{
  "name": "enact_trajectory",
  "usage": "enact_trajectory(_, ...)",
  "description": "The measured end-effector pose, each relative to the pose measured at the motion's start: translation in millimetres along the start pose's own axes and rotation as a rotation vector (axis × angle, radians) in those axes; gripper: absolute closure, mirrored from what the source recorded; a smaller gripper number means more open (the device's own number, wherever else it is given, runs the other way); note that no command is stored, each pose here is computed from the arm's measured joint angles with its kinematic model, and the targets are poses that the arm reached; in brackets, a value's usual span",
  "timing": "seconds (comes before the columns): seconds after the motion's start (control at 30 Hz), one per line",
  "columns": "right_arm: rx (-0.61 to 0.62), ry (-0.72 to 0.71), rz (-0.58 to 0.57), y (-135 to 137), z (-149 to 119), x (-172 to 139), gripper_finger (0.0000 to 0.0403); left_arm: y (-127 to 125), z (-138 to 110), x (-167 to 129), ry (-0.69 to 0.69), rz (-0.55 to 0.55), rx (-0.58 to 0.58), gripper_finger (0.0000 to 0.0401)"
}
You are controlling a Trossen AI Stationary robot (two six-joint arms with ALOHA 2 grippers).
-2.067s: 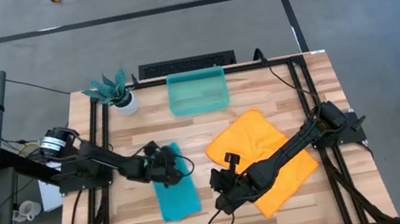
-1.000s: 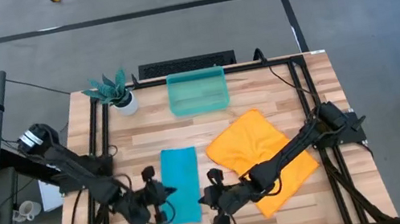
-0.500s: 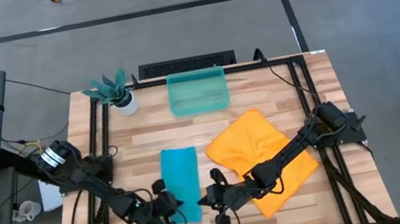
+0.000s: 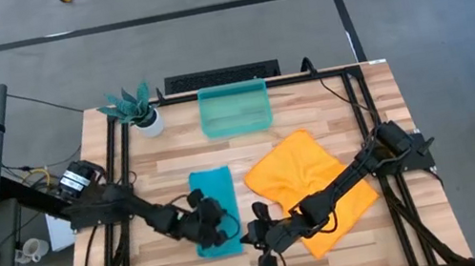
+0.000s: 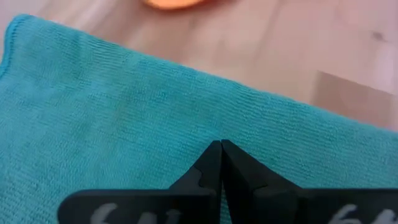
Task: Roll microfiber towels into tight, uniform cylinder then place into a basket
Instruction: Fold the blue microfiber cloth
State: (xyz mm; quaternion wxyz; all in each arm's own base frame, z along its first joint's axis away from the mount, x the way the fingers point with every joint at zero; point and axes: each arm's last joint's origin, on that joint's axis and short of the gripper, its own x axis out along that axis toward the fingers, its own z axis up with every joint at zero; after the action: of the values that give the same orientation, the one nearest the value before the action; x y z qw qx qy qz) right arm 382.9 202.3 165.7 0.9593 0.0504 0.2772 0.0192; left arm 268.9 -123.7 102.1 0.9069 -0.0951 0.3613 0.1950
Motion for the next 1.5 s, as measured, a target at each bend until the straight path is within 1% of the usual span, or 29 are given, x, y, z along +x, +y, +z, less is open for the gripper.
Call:
enact_trajectory(0.17, 0.022, 0.056, -0.024, -2.7, -5.5, 0.0, 0.0387, 19.3, 15.1, 14.6, 0.009, 0.057, -0.065, 0.0401)
enact_trajectory(0.23, 0.034, 0.084, -0.039, -4.9, -8.1, 0.1, 0.0387, 25.1, 19.8, 18.8, 0.01, 0.068, -0.05, 0.0401)
enact_trajectory(0.33, 0.064, 0.116, -0.066, -10.7, -10.1, 1.3, 0.0386, 27.4, 24.7, 22.0, 0.007, 0.042, -0.019, 0.0401)
enact_trajectory(0.43, 0.069, 0.138, -0.091, -17.5, -10.5, 2.9, 0.0387, 21.9, 24.8, 19.8, 0.001, 0.01, 0.038, 0.0401)
enact_trajectory(0.53, 0.079, 0.146, -0.105, -24.4, -9.1, 5.0, 0.0388, 12.4, 25.9, 12.5, -0.028, 0.002, 0.086, 0.0401)
enact_trajectory(0.7, 0.093, 0.132, -0.086, -26.1, -7.1, 6.4, 0.0387, -3.6, 28.8, -2.2, -0.042, -0.009, 0.144, 0.0401)
enact_trajectory(0.8, 0.102, 0.118, -0.072, -24.1, -12.6, 6.0, 0.0388, -12.6, 25.9, -12.2, -0.018, -0.021, 0.162, 0.0401)
enact_trajectory(0.9, 0.111, 0.102, -0.058, -22.8, -19.9, 5.4, 0.039, -22.5, 16.2, -22.4, 0.018, -0.044, 0.183, 0.0401)
enact_trajectory(1.03, 0.114, 0.087, -0.052, -21.9, -22.4, 5.1, 0.0389, -33.5, 2.1, -34.1, 0.033, -0.092, 0.157, 0.0401)
enact_trajectory(1.1, 0.119, 0.071, -0.066, -24.5, -22.3, 5.9, 0.0388, -35.5, -4.0, -38.5, 0.031, -0.077, 0.149, 0.0401)
enact_trajectory(1.27, 0.128, -0.001, -0.041, -27.2, -26.6, 6.4, 0.039, -33.7, -10.9, -42.7, 0.023, -0.019, 0.114, 0.0401)
enact_trajectory(1.43, 0.13, -0.016, -0.033, -26.9, -29.7, 8.1, 0.0392, -34.0, -13.0, -43.1, 0.06, -0.039, 0.094, 0.0401)
enact_trajectory(1.5, 0.144, -0.064, -0.01, -25.1, -36.0, 20.8, 0.0391, -34.9, -16.4, -45.1, 0.09, -0.052, 0.086, 0.0401)
